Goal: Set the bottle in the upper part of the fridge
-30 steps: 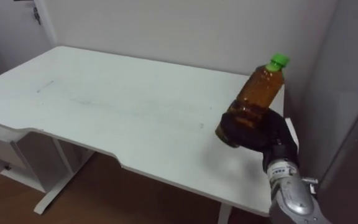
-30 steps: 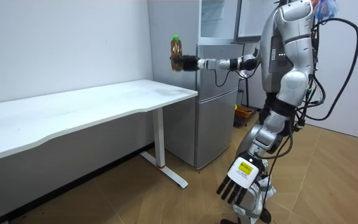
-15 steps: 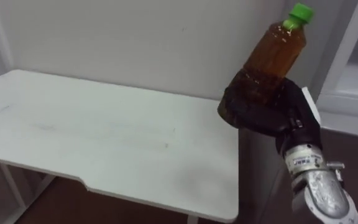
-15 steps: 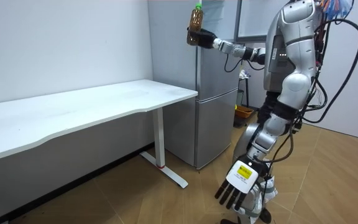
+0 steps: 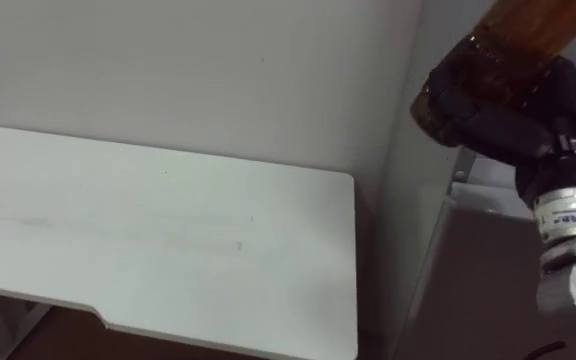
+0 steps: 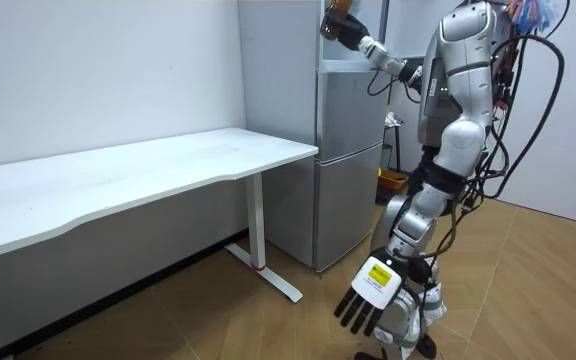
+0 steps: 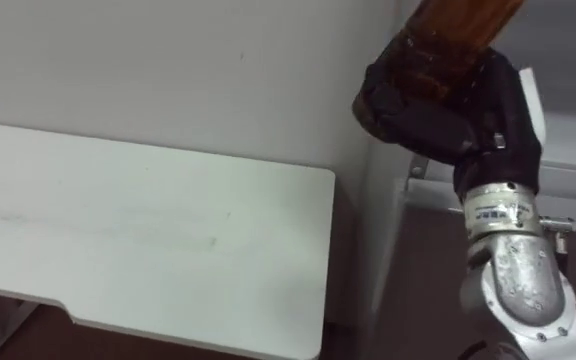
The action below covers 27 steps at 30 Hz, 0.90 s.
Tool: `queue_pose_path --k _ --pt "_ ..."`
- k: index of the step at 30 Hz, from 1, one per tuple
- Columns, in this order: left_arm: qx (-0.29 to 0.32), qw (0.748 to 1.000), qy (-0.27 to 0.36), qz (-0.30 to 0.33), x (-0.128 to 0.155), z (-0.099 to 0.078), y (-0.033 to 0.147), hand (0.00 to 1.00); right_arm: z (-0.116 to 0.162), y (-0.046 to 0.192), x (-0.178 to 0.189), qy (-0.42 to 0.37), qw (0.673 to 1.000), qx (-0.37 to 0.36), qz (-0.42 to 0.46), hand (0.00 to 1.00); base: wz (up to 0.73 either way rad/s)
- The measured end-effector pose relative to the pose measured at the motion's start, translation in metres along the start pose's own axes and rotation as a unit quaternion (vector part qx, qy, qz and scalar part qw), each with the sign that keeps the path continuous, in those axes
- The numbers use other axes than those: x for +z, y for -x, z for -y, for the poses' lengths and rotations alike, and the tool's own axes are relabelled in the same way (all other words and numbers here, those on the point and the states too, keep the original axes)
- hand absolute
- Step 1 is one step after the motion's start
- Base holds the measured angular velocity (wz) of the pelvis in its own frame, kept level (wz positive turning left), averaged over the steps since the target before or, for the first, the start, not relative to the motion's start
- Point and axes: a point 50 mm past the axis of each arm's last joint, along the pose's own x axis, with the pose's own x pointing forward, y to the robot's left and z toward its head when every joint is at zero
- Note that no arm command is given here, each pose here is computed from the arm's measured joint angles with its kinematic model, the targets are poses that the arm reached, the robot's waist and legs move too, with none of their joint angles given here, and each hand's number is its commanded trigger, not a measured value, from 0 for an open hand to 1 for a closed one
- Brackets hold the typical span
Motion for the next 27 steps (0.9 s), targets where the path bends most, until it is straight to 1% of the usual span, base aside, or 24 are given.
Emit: queue_pose_path --k 3,6,9,14,21,27 --pt "0.003 1.000 0.001 -0.001 0.000 -0.001 0.000 0.00 0.007 -0.003 0.006 0.002 1.000 -0.009 0.012 1.00 -0.07" --pt "0.004 1.000 0.002 -0.004 -0.002 -0.002 0.000 0.00 0.012 -0.005 0.012 0.021 1.000 0.007 0.021 1.00 -0.08" --pt "0.004 1.000 0.003 -0.006 -0.003 -0.002 0.000 0.00 0.018 -0.007 0.016 0.036 0.999 0.007 0.026 1.00 0.00" --pt "0.001 1.000 -0.001 -0.010 -0.008 -0.003 0.002 0.00 0.028 -0.010 0.021 0.035 0.999 -0.017 0.035 1.00 0.00" --pt "0.015 1.000 -0.012 -0.021 -0.015 -0.012 0.003 0.00 0.049 -0.015 0.028 0.046 0.997 -0.056 0.030 1.00 0.00" --pt "0.021 0.999 -0.008 -0.023 -0.016 -0.015 0.004 0.00 0.064 -0.019 0.029 0.074 0.995 -0.072 0.015 1.00 0.00"
